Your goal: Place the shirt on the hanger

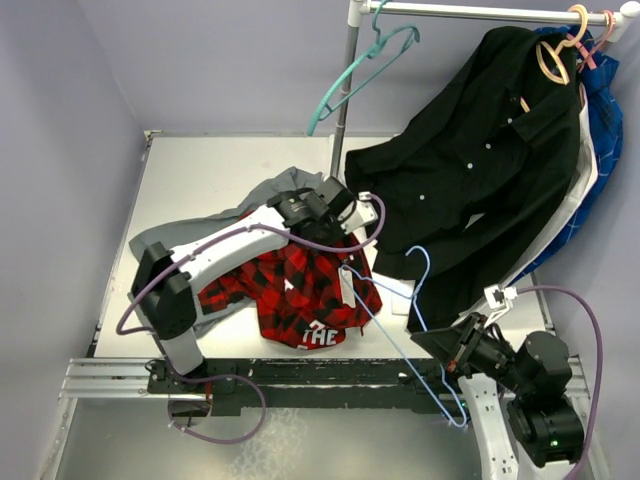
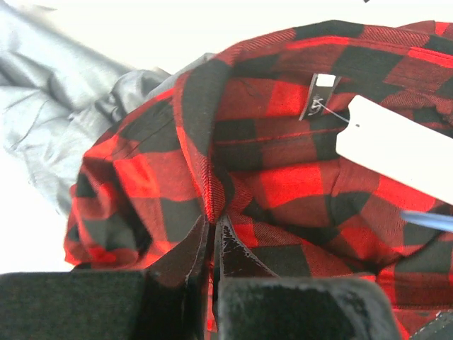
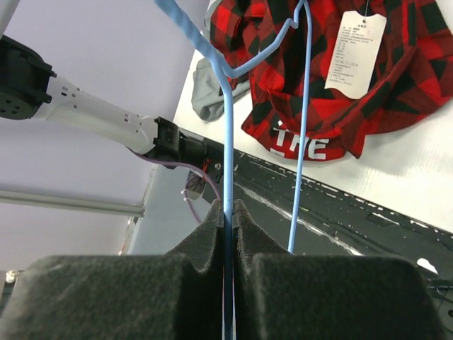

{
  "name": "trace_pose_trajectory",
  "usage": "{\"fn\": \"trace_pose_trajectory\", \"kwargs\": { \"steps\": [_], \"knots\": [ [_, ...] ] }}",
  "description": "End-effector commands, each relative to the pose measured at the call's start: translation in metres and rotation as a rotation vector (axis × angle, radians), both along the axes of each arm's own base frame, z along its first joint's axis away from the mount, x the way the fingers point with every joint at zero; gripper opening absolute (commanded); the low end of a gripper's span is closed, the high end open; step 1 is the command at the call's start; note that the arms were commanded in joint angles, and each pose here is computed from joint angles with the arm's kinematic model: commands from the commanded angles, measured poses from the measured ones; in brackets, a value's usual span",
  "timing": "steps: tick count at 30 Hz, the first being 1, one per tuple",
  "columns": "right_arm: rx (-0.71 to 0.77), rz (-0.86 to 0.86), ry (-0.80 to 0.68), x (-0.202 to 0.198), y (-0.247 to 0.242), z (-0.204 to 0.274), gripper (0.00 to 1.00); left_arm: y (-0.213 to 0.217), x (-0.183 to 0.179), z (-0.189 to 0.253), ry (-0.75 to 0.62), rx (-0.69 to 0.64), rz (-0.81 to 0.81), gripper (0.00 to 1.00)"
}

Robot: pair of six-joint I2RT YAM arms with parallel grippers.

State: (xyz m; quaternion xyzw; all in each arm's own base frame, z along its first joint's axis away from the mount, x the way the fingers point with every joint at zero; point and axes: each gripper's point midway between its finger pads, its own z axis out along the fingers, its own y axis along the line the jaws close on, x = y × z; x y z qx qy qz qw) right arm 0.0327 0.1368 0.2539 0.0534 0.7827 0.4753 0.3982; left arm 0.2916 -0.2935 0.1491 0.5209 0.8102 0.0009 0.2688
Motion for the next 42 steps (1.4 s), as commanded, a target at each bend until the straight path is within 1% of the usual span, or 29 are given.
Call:
{"fn": "trace_pose_trajectory", "kwargs": {
  "steps": [1,8,13,19,22,27,36,42],
  "knots": [
    [0.051,0.045,-0.053,0.010,0.009,0.016,0.00,0.011,0.001,0.033,-0.049,-0.090,0.018,0.03],
    [0.074,0.025,-0.071,0.049,0.011,0.023,0.00,0.020,0.002,0.035,-0.037,-0.097,0.037,0.03],
    [0.089,0.035,-0.053,0.078,0.016,0.020,0.00,0.014,0.005,0.047,-0.035,-0.124,0.028,0.04],
    [0.083,0.027,-0.069,0.107,0.017,0.025,0.00,0.008,0.008,0.055,-0.029,-0.135,0.027,0.03],
    [0.116,0.013,-0.071,0.116,0.019,0.024,0.00,0.005,0.005,0.058,-0.009,-0.151,0.018,0.03],
    [0.172,0.000,-0.052,0.128,0.021,0.019,0.00,0.006,0.004,0.064,-0.013,-0.169,0.016,0.03],
    [0.188,-0.021,-0.066,0.152,0.024,0.022,0.00,0.003,0.013,0.069,-0.047,-0.169,0.005,0.04],
    [0.174,-0.031,-0.082,0.175,0.029,0.017,0.00,-0.005,0.023,0.086,-0.091,-0.191,-0.014,0.05]
  ]
}}
